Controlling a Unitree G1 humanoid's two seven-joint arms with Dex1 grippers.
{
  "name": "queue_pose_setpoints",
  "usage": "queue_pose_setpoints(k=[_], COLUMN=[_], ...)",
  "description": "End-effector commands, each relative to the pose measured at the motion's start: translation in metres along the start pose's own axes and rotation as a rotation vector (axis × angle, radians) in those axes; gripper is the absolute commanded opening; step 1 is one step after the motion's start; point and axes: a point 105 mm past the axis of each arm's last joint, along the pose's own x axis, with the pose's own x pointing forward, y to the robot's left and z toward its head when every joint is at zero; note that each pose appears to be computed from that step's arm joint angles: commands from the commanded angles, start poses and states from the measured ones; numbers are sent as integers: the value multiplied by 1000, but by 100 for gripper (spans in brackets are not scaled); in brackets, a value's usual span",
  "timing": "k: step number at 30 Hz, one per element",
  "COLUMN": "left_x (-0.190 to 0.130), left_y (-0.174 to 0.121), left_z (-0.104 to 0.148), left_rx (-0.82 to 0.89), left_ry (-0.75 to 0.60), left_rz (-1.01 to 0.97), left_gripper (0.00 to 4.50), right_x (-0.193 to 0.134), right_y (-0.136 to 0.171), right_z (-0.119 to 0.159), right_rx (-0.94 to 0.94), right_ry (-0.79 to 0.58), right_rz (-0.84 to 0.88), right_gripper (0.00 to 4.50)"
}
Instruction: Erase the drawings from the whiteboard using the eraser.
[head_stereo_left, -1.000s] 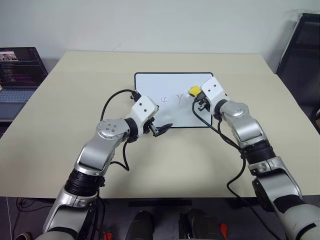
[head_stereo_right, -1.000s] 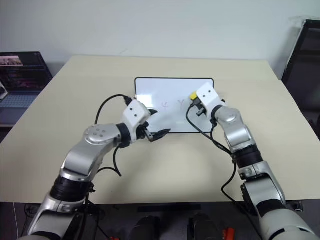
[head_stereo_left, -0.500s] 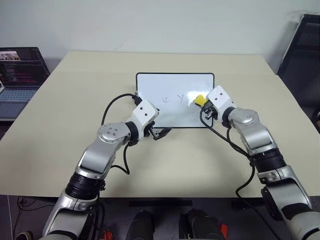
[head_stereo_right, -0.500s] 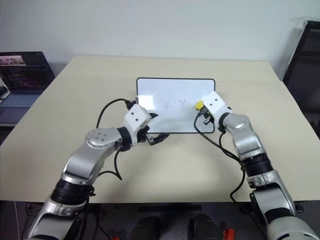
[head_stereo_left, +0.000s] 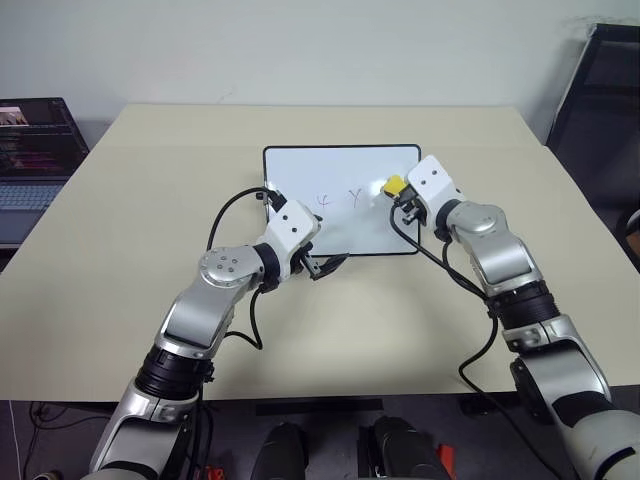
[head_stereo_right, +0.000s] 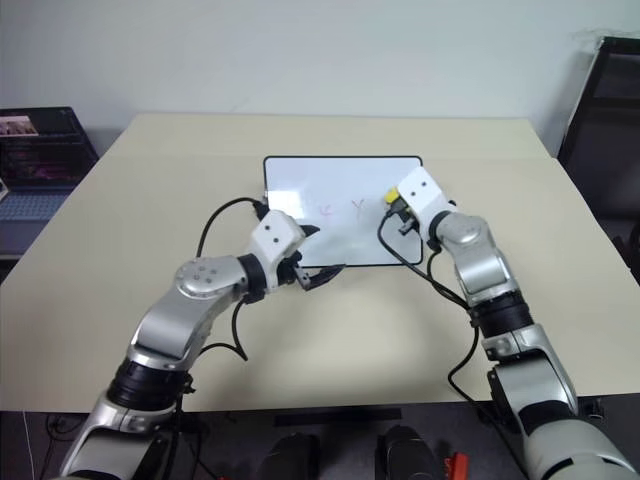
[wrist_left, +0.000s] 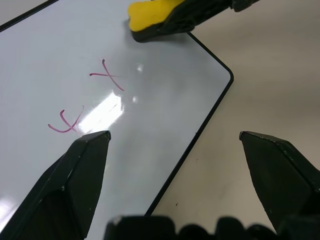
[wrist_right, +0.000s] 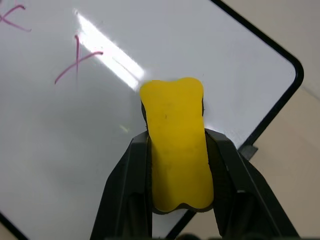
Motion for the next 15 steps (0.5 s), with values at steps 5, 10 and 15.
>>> queue_pose_setpoints(k=[5,10,15], left_x=[-9,-12,-16], left_y=[1,7,17], left_z=[2,-1,-10], left_rx=[-8,-42,-101], left_ry=[-6,9,16], left_rz=[52,110,179], left_gripper=[450,450,450], right_x=[-8,-18,-21], right_y=[5,8,3], right_z=[-26,-31,-8], right_rx=[6,10,31], right_ry=[56,56,-52], right_rz=[6,5,-58], right_gripper=[111,111,111])
